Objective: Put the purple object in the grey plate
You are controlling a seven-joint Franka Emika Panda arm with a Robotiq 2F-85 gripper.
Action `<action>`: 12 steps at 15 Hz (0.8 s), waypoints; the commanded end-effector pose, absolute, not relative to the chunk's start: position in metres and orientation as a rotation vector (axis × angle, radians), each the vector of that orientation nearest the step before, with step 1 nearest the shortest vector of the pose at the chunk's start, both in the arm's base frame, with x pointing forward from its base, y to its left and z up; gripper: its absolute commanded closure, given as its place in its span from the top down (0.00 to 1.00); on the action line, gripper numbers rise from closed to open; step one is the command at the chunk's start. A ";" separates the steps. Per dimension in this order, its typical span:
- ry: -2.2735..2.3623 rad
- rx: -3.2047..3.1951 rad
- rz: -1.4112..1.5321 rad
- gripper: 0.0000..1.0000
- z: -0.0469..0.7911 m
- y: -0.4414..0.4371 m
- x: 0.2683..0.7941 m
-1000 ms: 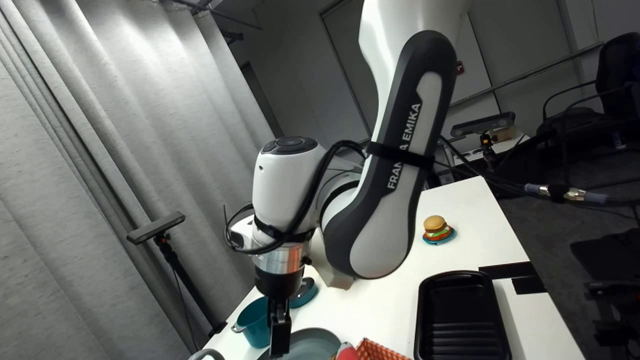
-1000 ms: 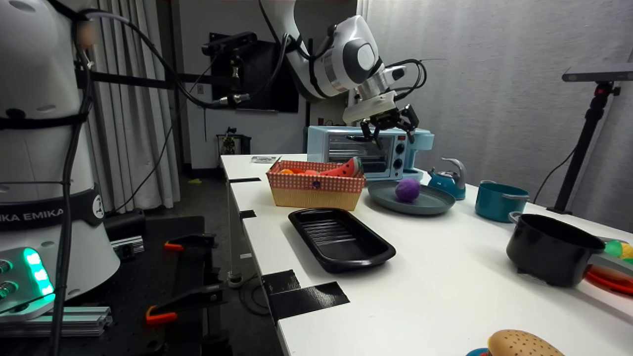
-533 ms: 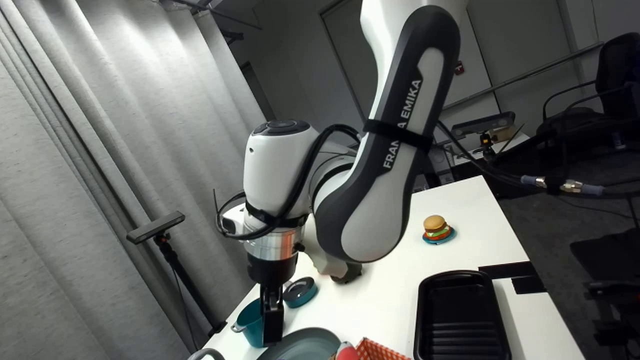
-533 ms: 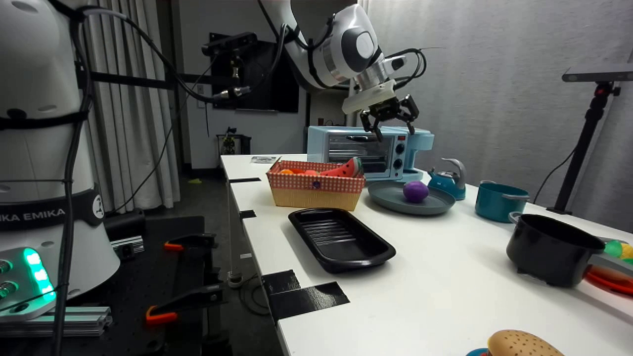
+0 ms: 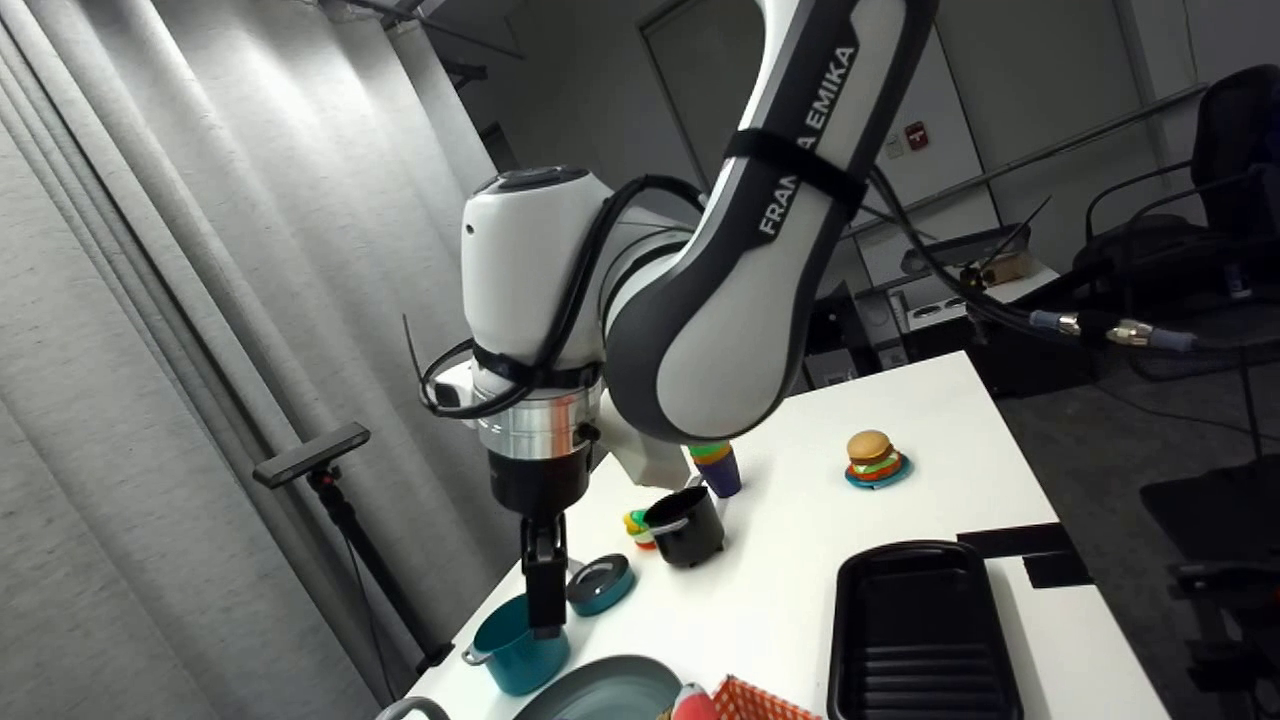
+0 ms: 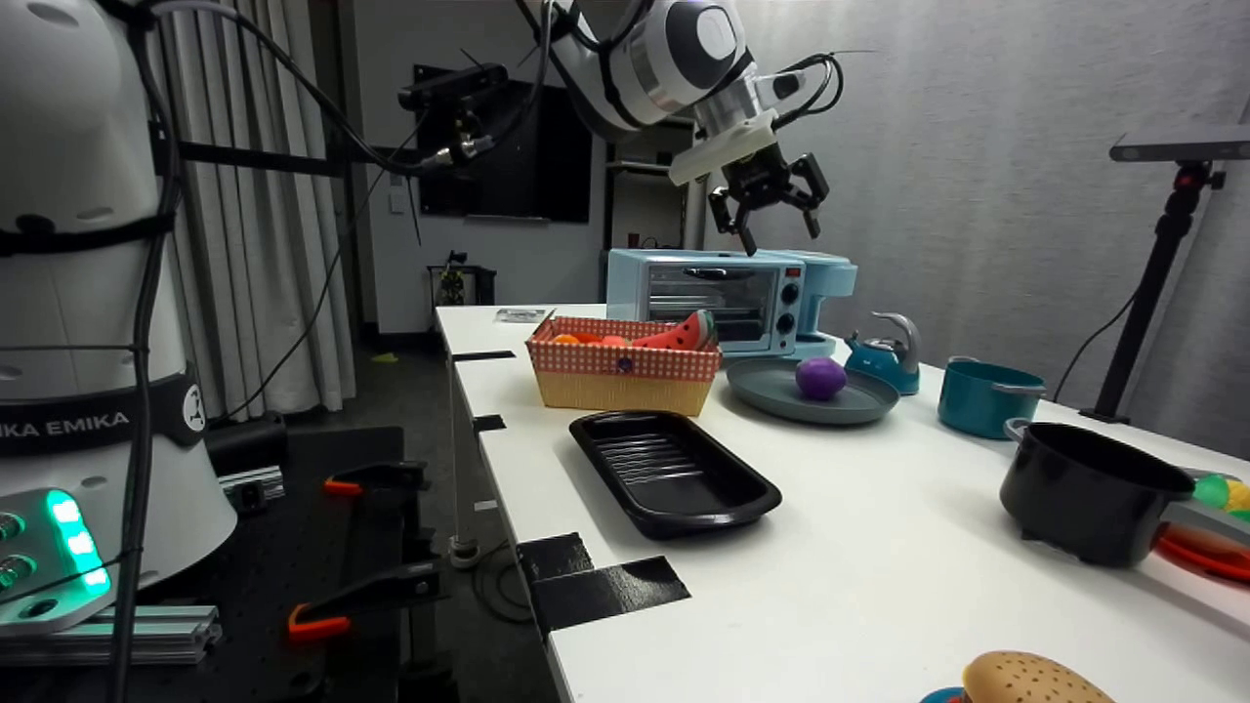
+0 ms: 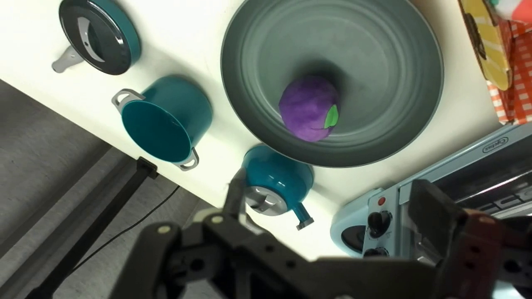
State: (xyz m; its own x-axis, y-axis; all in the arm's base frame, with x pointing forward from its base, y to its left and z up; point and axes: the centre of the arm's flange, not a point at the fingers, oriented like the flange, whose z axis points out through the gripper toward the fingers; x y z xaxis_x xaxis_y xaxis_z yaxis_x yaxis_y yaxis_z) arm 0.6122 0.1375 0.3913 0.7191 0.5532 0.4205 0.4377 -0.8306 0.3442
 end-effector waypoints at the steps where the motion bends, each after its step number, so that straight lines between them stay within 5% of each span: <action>1: 0.722 2.748 0.681 1.00 0.407 0.130 0.579; 12: 0.580 2.829 0.479 1.00 0.420 0.086 0.506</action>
